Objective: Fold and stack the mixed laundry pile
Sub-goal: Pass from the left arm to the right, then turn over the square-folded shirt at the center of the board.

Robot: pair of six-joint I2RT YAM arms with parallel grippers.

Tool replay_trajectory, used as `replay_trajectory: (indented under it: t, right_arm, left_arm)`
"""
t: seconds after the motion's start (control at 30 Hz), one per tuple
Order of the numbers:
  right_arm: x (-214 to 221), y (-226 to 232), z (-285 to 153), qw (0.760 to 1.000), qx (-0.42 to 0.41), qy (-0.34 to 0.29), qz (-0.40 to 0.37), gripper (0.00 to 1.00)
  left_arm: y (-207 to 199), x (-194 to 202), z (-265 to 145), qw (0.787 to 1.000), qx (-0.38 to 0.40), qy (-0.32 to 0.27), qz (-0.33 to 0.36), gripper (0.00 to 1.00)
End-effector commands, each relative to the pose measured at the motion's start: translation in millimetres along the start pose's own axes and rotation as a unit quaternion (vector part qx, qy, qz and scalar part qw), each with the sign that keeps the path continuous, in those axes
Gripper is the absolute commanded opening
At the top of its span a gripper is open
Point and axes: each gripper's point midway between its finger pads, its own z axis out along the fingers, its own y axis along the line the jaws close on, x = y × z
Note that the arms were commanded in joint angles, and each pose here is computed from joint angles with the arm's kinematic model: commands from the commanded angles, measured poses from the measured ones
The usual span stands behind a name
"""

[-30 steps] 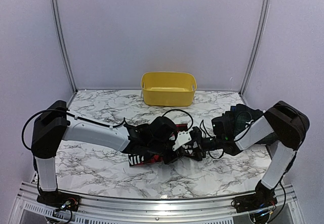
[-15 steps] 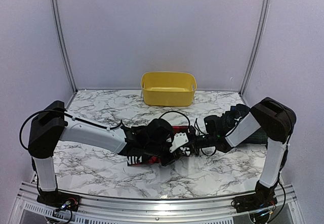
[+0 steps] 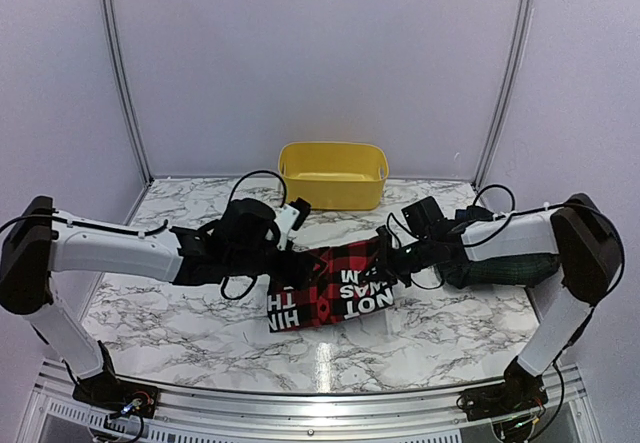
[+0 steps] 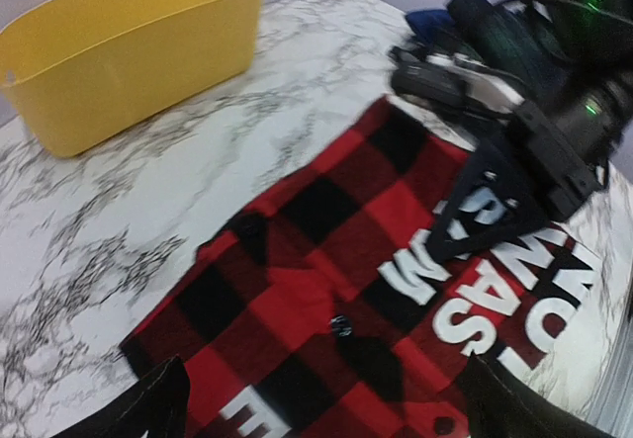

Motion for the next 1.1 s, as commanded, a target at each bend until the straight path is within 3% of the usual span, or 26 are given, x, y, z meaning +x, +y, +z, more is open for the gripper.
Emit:
replay_trajectory:
  t: [0.0,0.23,0.47,0.57,0.7,0.93,1.03,1.07]
  right_arm:
    - [6,-16,-39,0.991,0.117,0.011,-0.059,0.0]
    - [-20,-6,-118,0.963,0.231,-0.031,-0.134,0.0]
    - [-67,12,-203,0.889,0.403,-0.084,-0.2,0.0]
    - [-84,29,-208,0.872,0.427,-0.087,-0.224,0.0]
    - [-94,44,-159,0.852,0.44,-0.032,-0.282,0.0]
    - [-50,67,-2,0.818,0.411,0.105,-0.388,0.0]
    - [-9,81,57,0.84,0.35,0.151,-0.385,0.0]
    - [3,86,72,0.847,0.331,0.162,-0.383,0.08]
  left_arm:
    - [48,15,-16,0.987,-0.065,-0.009,-0.146,0.99]
    - [82,41,-34,0.971,-0.12,-0.012,-0.207,0.99]
    - [110,52,-48,0.96,-0.164,-0.01,-0.226,0.99]
    - [122,55,-56,0.956,-0.18,-0.01,-0.233,0.99]
    - [139,62,-67,0.948,-0.203,-0.005,-0.244,0.99]
    - [161,69,-98,0.933,-0.236,-0.017,-0.271,0.99]
    - [171,72,-113,0.921,-0.239,-0.036,-0.305,0.99]
    - [174,83,-118,0.916,-0.243,-0.028,-0.317,0.99]
